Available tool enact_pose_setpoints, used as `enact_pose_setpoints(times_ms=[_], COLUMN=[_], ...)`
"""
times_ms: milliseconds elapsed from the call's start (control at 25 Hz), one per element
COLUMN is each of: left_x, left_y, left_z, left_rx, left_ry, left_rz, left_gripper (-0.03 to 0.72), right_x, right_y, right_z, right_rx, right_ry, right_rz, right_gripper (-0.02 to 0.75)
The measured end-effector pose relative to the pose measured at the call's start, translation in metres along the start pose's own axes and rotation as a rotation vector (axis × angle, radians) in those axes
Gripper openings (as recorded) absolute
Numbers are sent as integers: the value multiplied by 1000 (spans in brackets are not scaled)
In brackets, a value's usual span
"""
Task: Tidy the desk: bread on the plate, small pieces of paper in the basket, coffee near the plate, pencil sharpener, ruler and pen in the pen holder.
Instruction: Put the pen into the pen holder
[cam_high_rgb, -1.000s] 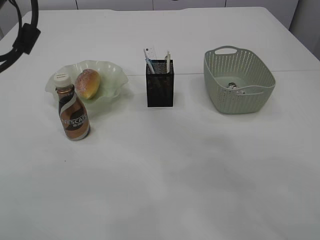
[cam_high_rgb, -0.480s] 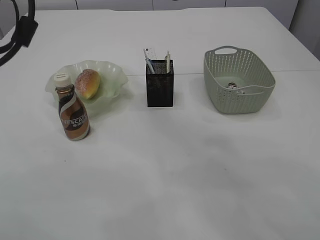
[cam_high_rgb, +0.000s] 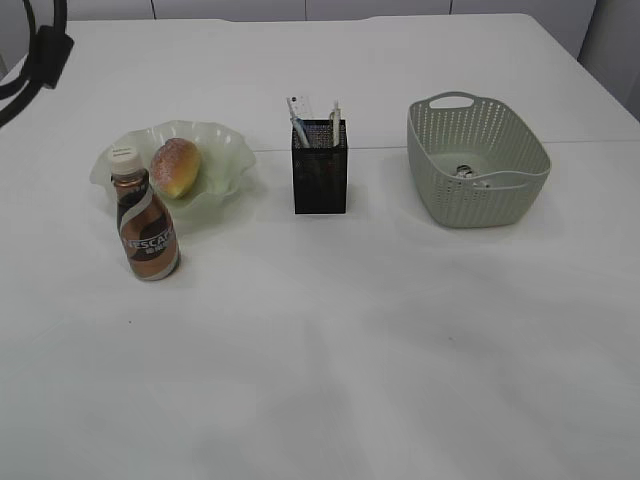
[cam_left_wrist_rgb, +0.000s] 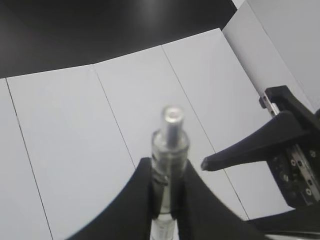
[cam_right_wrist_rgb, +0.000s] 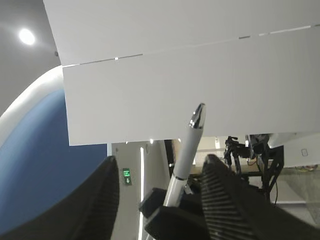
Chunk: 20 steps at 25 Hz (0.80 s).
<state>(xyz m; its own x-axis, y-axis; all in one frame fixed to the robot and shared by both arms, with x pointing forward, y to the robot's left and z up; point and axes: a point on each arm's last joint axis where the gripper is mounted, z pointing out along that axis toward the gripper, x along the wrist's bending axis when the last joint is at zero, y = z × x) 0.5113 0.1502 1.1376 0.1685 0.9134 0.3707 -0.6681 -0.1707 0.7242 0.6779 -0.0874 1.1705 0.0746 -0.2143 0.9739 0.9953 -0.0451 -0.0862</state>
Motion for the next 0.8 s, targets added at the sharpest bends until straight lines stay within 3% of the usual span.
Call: enact_pose_setpoints(times_ms=[200,320,480,680,800], left_x=[1,1,1,3,4], left_y=[0,0,-1,-2,-2], left_z=[0,0,0,0,0], left_rx=[4,4,8,17,25], left_ry=[6,7,13,28,42], left_rz=[5,17,30,23,17], left_gripper=[66,66,66,66,66], right_x=[3,-2,-17,-29,-33], right_y=[9,13,25,37,37], right_z=[-15,-24,-44,-72,-85], right_rx=[-42,-59,-119,-211,-264], right_ry=[-11,-94,-316,-534,-745], right_rz=[-129,-193,-220,-190,-237], right_gripper=[420,419,417,417,415])
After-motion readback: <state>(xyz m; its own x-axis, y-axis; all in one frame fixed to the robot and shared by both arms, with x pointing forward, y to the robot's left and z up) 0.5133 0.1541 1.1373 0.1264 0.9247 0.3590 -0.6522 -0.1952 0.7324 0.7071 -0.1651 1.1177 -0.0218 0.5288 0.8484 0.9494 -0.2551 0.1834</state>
